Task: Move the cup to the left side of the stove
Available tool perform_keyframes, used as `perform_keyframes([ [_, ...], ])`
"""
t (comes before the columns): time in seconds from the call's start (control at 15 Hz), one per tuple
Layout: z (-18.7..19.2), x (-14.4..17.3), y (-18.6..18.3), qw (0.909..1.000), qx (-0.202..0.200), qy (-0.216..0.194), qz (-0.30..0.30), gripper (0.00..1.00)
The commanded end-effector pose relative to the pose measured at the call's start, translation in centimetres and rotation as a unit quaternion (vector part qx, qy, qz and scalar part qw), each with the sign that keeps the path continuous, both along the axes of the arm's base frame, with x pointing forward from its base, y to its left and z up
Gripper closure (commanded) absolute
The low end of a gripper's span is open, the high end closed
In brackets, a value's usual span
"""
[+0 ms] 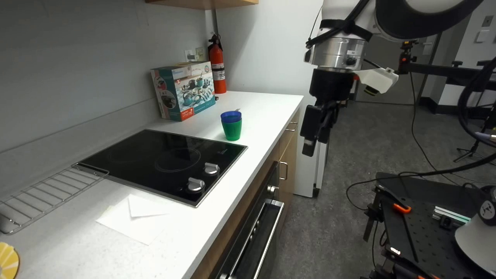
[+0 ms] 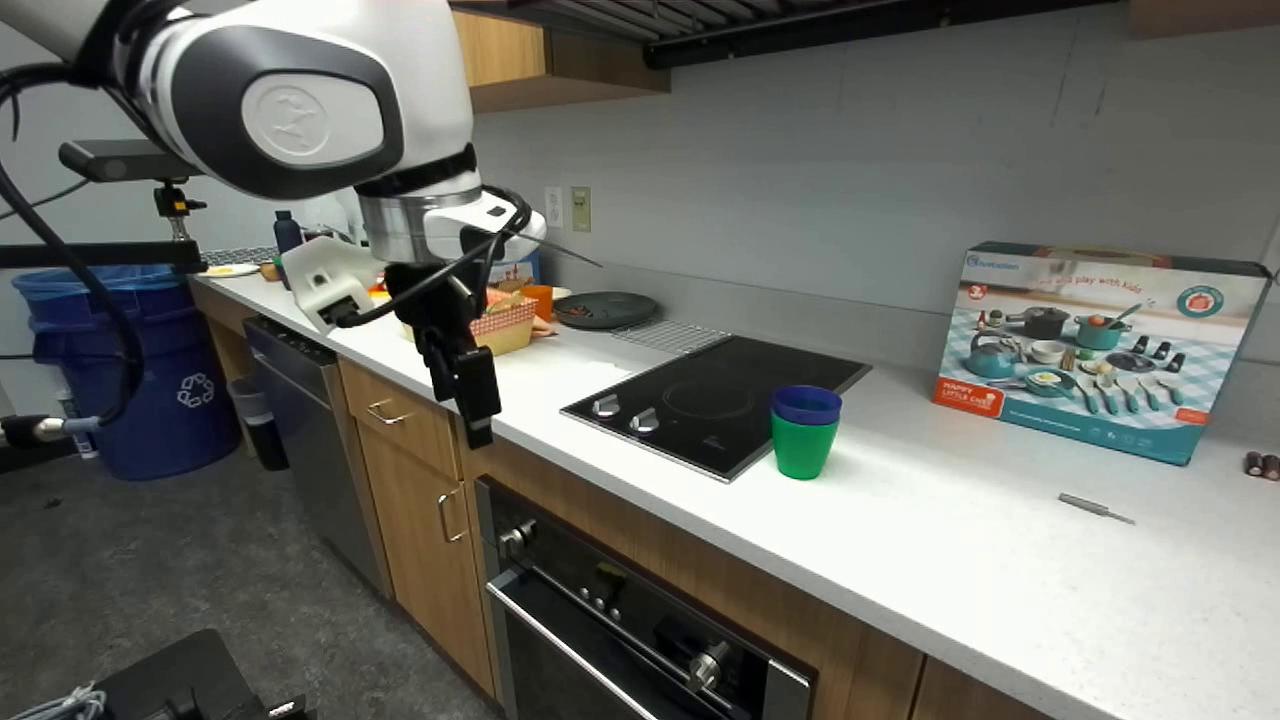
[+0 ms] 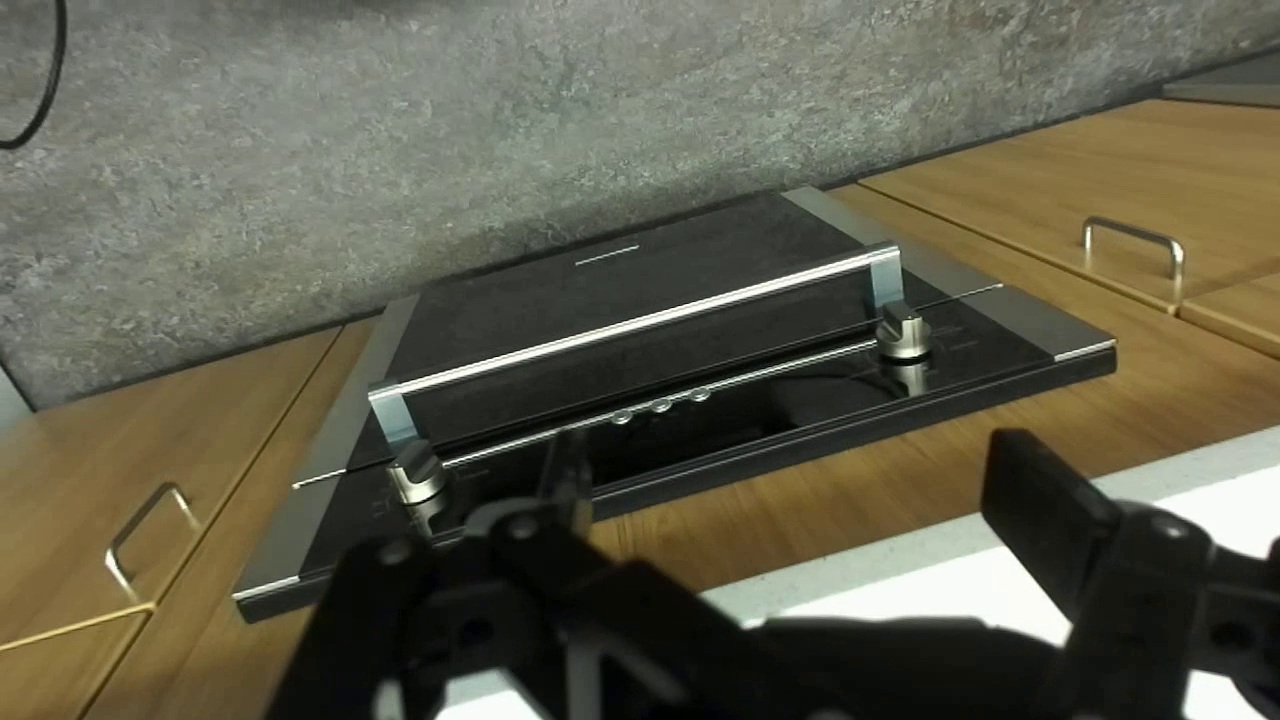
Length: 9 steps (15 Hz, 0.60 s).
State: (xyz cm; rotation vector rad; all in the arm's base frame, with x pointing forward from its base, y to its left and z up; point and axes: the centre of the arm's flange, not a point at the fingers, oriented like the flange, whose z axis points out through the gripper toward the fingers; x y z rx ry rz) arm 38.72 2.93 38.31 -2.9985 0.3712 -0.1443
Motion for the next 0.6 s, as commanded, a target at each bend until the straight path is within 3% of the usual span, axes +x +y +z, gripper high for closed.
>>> perform_keyframes([
  [0.0, -0.7, -0.9, 0.2, 0.9999, 0.008, 0.014, -0.001, 0.0],
  [0.2, -2.8, -1.5, -0.4, 0.9996, -0.006, 0.025, -0.014, 0.0],
  [0.53, -1.4, 2.9, -5.2, 0.9973, -0.011, 0.001, -0.073, 0.0],
])
